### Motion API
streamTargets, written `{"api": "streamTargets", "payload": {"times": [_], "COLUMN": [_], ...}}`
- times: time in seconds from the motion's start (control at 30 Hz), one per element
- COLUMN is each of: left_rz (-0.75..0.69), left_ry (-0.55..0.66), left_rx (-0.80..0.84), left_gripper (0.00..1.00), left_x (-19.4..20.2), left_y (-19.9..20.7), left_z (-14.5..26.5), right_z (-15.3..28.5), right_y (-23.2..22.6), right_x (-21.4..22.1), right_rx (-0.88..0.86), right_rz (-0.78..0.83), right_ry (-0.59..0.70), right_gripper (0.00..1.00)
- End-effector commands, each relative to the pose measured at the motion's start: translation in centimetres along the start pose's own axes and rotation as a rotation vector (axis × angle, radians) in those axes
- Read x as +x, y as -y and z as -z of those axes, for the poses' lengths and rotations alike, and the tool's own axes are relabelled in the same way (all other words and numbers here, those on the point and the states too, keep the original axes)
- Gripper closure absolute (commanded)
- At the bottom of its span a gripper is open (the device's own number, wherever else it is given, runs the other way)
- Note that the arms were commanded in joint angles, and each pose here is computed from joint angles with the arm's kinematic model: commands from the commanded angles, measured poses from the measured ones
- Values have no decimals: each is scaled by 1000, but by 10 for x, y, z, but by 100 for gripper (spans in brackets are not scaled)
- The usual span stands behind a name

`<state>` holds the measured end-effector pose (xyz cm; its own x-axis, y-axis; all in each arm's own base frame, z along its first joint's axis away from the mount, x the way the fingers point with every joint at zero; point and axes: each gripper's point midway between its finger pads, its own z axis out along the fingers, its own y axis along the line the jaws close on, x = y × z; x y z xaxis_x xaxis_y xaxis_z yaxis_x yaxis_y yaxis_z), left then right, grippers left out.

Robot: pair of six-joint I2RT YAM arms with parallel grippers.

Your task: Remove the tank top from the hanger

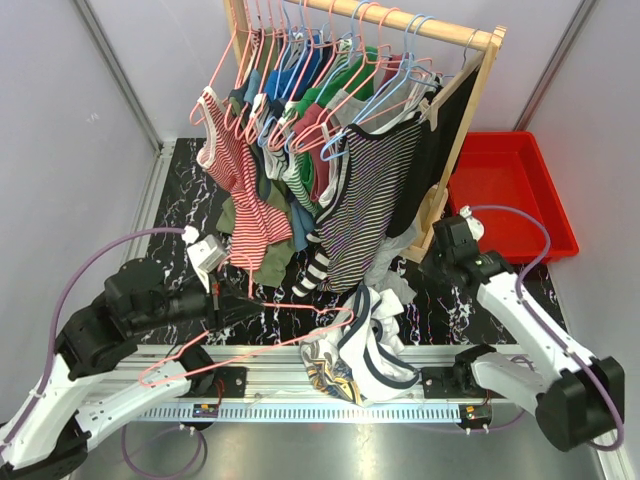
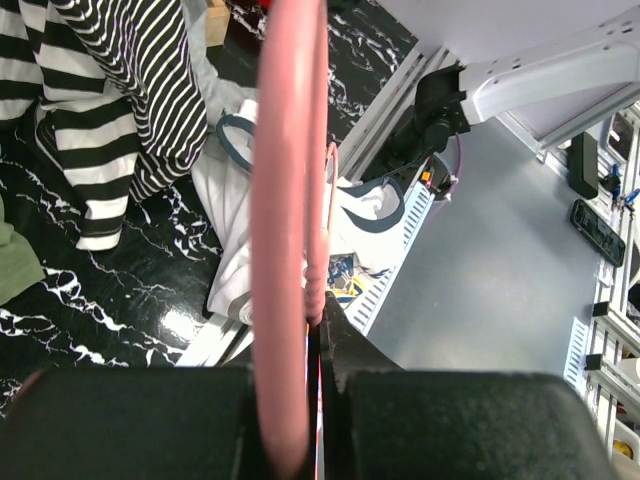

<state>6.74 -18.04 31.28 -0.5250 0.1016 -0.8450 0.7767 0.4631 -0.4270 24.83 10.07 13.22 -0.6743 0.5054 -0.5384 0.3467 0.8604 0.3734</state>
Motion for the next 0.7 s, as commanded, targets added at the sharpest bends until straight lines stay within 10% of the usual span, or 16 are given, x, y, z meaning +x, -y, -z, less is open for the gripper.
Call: {"api": "streamTargets", "payload": {"times": [0.0,0.4,0.67], "left_rz": [-2,2,10], "left_ry": [47,88,94], "left_rx": [47,63,59], "left_gripper": [100,100,100], "left_x": [-6,-12,-12], "left_y": [8,12,12], "left_z": [-1,2,4], "right_z": [-21,-118,-157], "right_y": [-15,9,2], "right_x": [-11,14,-44], "right_rx": [-68,97,102], "right_rz": [-100,-182,-197], "right_ry": [8,-112,-61], "right_gripper": [100,100,100]}}
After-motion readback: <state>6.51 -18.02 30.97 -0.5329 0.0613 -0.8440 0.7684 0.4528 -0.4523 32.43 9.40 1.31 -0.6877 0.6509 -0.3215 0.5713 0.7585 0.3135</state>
